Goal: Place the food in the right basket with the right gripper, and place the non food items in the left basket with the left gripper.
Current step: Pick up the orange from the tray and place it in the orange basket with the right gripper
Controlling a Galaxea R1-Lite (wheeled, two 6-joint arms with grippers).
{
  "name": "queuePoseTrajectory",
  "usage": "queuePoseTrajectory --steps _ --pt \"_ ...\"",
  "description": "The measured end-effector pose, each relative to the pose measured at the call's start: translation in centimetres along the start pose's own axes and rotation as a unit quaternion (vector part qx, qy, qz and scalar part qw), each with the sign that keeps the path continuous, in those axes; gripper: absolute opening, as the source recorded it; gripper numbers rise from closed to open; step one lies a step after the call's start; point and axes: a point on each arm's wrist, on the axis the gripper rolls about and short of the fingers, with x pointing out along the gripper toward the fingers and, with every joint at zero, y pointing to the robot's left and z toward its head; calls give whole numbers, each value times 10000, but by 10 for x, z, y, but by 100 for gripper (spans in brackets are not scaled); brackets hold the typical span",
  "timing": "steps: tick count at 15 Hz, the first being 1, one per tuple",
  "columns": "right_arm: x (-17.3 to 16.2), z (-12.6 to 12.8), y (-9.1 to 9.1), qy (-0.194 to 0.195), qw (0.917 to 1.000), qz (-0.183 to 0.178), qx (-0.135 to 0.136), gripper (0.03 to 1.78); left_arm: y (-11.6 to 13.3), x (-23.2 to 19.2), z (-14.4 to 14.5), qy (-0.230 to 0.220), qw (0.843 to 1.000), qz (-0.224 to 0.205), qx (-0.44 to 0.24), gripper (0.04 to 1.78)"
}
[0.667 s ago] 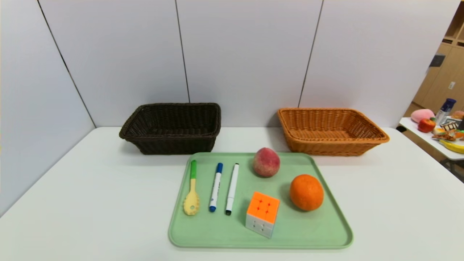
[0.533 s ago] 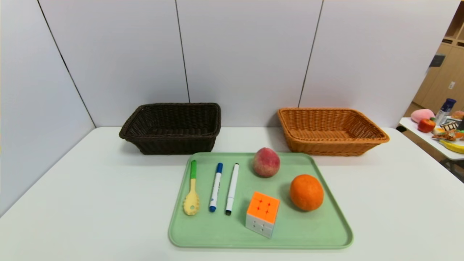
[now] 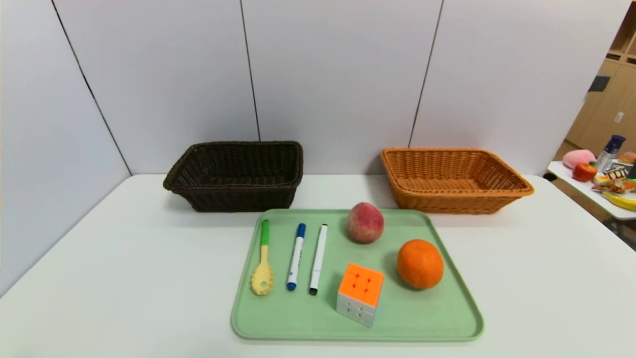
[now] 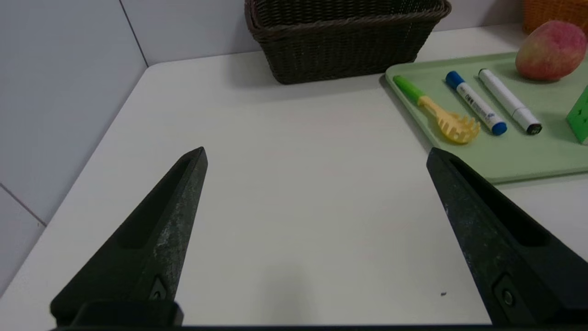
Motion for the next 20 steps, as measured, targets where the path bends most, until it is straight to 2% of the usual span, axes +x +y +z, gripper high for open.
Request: queuePoseTrajectory --steps 3,6,8,12,14,16,18,20 --pt "-8 50 -4 -537 9965 565 302 171 7 40 53 11 9999 -123 34 169" --pt "2 109 -12 -602 9932 842 524 171 13 86 88 -130 9996 -242 77 169" --pt "24 142 -18 -475 9927 930 600 171 17 114 103 -172 9994 -280 74 169" --pt "97 182 -27 28 9898 1227 720 171 20 160 100 309 9990 -330 -4 169" --pt "141 194 -25 350 9838 1576 781 171 21 175 93 541 9979 -345 -85 169" --pt "183 194 -13 784 9735 1986 814 171 21 182 88 689 9969 -370 -107 169" --pt "221 183 8 1313 9605 2317 807 171 21 186 84 796 9960 -382 -128 169" --pt "252 164 32 1883 9439 2606 750 171 21 188 82 855 9955 -385 -135 169"
